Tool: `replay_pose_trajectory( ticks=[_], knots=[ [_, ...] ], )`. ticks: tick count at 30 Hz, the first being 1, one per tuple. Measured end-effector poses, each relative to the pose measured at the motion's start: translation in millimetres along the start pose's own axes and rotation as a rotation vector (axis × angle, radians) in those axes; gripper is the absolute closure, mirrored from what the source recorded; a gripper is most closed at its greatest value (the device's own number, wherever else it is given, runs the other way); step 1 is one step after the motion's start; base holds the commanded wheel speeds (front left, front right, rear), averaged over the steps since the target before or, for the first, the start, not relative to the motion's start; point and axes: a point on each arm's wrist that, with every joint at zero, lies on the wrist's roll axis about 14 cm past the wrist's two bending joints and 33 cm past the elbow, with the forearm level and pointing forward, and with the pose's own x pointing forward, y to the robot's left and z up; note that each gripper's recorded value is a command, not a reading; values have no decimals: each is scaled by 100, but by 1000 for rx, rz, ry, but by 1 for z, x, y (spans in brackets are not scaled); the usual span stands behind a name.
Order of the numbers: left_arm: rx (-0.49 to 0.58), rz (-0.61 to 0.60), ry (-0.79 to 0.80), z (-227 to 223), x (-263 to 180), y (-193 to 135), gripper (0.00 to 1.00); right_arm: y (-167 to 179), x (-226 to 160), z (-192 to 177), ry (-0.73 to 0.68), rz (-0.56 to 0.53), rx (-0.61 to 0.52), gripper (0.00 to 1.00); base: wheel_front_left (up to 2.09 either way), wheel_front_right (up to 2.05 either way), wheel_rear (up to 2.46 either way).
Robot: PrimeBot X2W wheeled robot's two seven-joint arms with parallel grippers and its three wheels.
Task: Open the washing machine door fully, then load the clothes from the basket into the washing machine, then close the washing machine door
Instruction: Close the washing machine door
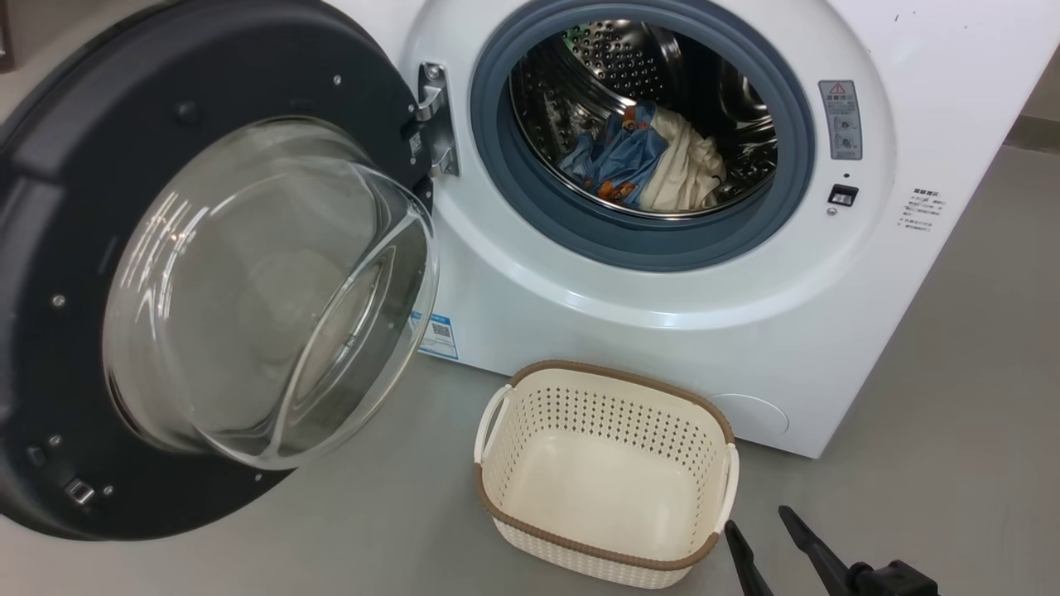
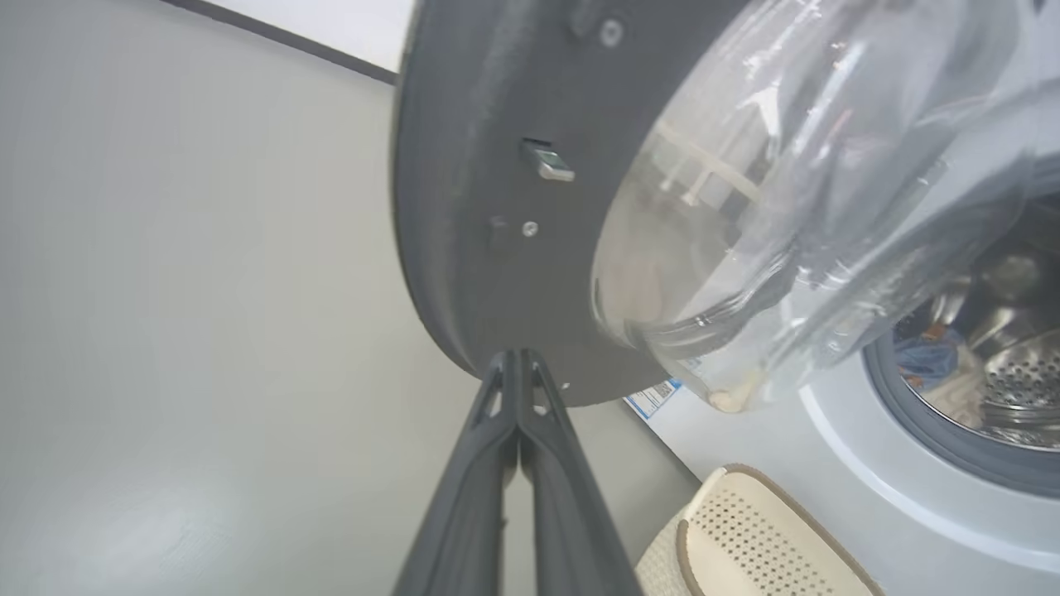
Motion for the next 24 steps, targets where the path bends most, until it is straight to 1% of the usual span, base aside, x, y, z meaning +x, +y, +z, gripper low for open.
replay_pose_trajectory(
  ticks=[6, 8, 9, 12, 13, 15, 19, 21, 23, 24],
  knots=[
    [-151, 124, -80, 26, 3, 45, 100, 2, -1, -4, 12, 8, 2, 0, 0, 0, 0],
    [-203, 149, -113, 35, 5, 57, 100, 4, 0, -4, 13, 12, 2, 0, 0, 0, 0],
    [-203, 149, -113, 35, 5, 57, 100, 4, 0, -4, 13, 12, 2, 0, 0, 0, 0],
    [-342, 178, -207, 59, 16, 71, 100, 5, 1, -5, 16, 18, 4, 0, 0, 0, 0],
    [-342, 178, -207, 59, 16, 71, 100, 5, 1, -5, 16, 18, 4, 0, 0, 0, 0],
    [-440, 204, -262, 76, 24, 80, 100, 6, 1, -5, 16, 19, 5, 0, 0, 0, 0],
    [-590, 199, -300, 110, 46, 95, 100, 7, 1, -7, 21, 22, 10, 0, 0, 0, 0],
    [-663, 169, -301, 126, 59, 99, 100, 7, 0, -9, 26, 23, 13, 0, 0, 0, 0],
    [-764, 140, -293, 138, 72, 99, 100, 8, -1, -11, 32, 24, 16, 0, 0, 0, 0],
    [-781, 122, -276, 141, 78, 97, 100, 8, -1, -12, 36, 24, 18, 0, 0, 0, 0]
  ],
)
